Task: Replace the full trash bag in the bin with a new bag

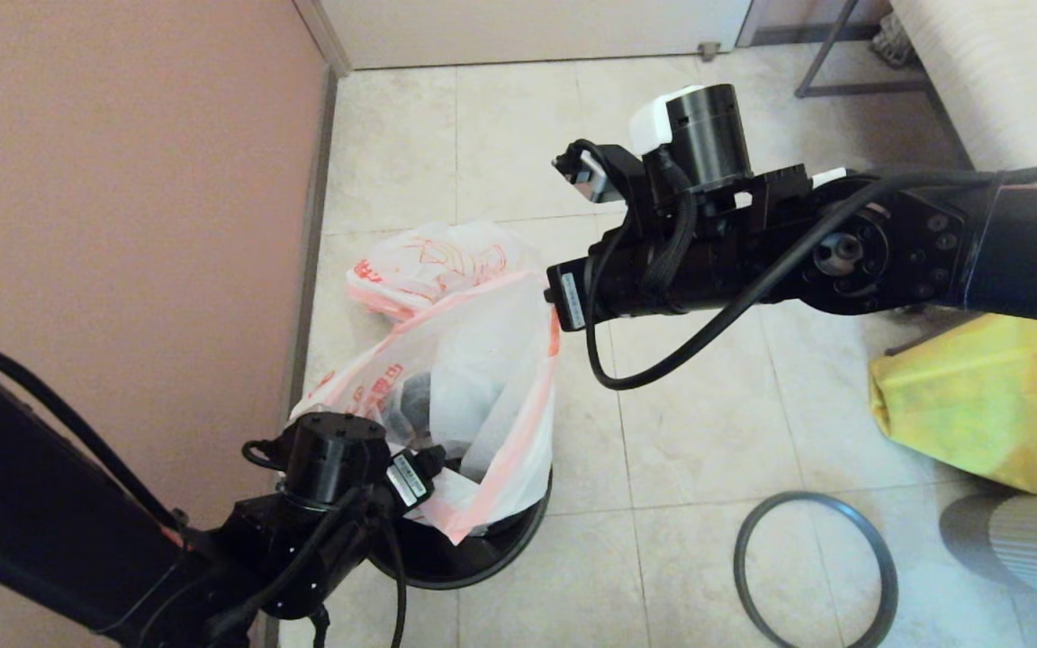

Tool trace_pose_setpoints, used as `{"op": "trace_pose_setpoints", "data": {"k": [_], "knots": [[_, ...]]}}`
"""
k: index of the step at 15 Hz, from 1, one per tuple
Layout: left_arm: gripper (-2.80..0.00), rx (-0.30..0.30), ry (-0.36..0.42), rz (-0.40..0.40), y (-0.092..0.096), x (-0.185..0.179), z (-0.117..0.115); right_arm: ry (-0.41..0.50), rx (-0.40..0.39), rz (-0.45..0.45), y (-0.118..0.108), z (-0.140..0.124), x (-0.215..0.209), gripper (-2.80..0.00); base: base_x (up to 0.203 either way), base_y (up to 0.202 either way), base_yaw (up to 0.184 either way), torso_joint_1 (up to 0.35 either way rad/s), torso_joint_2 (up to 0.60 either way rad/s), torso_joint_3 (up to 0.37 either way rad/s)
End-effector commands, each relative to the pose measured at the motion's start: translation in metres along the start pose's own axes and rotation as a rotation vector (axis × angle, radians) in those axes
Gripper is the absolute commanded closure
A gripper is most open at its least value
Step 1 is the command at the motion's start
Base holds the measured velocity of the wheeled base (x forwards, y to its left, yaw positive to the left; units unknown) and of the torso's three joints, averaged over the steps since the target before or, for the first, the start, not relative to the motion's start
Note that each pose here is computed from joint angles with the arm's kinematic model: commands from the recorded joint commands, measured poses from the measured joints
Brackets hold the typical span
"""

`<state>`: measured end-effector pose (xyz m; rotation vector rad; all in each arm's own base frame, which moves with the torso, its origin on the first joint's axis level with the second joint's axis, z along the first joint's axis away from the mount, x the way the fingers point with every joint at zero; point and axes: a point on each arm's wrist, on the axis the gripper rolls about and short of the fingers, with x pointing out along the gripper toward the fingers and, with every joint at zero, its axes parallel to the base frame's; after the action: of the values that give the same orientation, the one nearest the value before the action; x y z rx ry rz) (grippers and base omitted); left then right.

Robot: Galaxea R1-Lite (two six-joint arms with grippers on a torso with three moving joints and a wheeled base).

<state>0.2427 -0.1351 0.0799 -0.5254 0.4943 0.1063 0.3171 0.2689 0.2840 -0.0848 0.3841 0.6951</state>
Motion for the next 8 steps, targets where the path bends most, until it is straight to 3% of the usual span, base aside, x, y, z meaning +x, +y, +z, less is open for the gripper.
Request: {"op": "trace_pose_setpoints", "data": {"k": [1,2,3,8], "knots": [[-2.80,-0.008,-0.007,0.013,0.0022,0.0075,-0.0012,-0.001,0.001,0.001,0.0000,0.0008,-0.0026,0.00,0.000,0.000,0.000,0.000,0.00,0.000],[-2.80,-0.011,-0.010,0.018,0.0032,0.0084,-0.0005,-0.001,0.001,0.001,0.0000,0.0008,-0.0026,0.00,0.000,0.000,0.000,0.000,0.00,0.000],[0.00,-0.013,-0.014,0.014,0.0027,0.0072,0.0007,0.001,0.001,0.001,0.0000,0.0002,-0.0020,0.00,0.000,0.000,0.000,0.000,0.00,0.000],[0.00,-0.015,-0.020,0.006,0.0020,0.0039,0.0029,0.005,0.001,0.001,-0.0001,-0.0008,-0.0009,0.00,0.000,0.000,0.000,0.000,0.00,0.000]]}}
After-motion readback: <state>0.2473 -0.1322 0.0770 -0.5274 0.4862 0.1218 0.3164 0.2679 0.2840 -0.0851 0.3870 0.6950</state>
